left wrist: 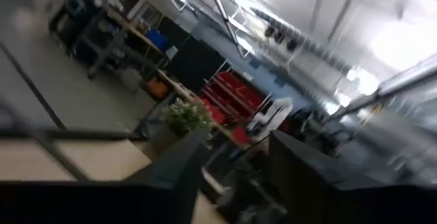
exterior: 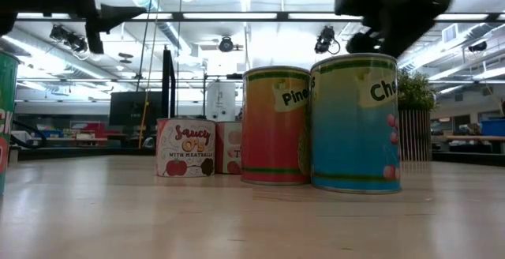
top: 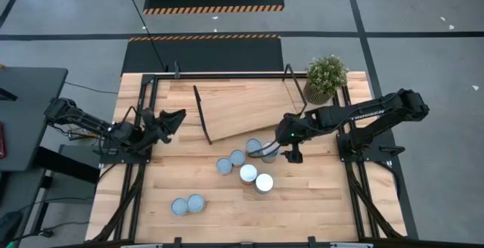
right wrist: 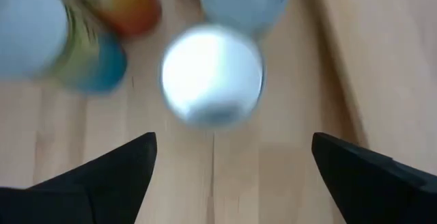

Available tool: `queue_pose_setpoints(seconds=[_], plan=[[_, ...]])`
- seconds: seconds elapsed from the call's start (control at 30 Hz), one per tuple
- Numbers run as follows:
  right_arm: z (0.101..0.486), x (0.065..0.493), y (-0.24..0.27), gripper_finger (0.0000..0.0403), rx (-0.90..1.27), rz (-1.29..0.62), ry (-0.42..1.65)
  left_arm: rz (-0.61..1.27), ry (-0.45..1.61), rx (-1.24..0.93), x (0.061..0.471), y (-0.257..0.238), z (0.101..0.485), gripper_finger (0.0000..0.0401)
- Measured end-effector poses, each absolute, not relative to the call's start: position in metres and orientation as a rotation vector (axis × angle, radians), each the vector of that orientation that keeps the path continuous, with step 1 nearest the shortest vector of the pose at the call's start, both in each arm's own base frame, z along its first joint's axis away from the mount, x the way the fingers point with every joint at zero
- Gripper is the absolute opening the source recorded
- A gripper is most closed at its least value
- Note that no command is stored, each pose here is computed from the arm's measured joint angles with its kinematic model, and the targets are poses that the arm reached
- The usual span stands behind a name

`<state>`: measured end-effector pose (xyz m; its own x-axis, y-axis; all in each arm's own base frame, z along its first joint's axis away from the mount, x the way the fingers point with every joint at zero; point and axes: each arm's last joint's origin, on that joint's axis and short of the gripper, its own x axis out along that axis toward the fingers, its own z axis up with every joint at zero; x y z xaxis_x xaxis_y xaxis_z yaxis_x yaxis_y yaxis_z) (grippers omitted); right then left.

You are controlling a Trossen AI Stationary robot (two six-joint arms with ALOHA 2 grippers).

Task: Pick and place cans onto a shelf
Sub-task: Put the top blue can on the shelf

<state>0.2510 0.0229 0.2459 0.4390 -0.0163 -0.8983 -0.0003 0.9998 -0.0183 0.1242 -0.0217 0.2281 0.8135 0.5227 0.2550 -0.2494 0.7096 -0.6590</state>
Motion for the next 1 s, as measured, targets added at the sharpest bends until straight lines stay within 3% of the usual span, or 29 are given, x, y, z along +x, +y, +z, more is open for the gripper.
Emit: queue_pose_setpoints(seconds=[0.13, 0.23, 0.63, 1.0], plan=[[0.244, 0.244, 0.028, 0.0398, -0.018, -0.007, 1.182, 0.481, -0.39, -0.491, 0.128, -0.023, 0.242, 0.0241], [0.239, 0.245, 0.032, 0.0399, -0.025, 0.006, 1.173, 0.543, -0.321, -0.4, 0.131, -0.023, 0.252, 0.0259], [0.199, 0.277, 0.038, 0.04, -0.062, -0.017, 1.064, 0.63, -0.053, -0.244, 0.129, -0.022, 0.299, 0.0263], [0.179, 0.294, 0.04, 0.0391, -0.067, -0.019, 1.055, 0.614, -0.07, -0.262, 0.123, -0.02, 0.325, 0.0261]])
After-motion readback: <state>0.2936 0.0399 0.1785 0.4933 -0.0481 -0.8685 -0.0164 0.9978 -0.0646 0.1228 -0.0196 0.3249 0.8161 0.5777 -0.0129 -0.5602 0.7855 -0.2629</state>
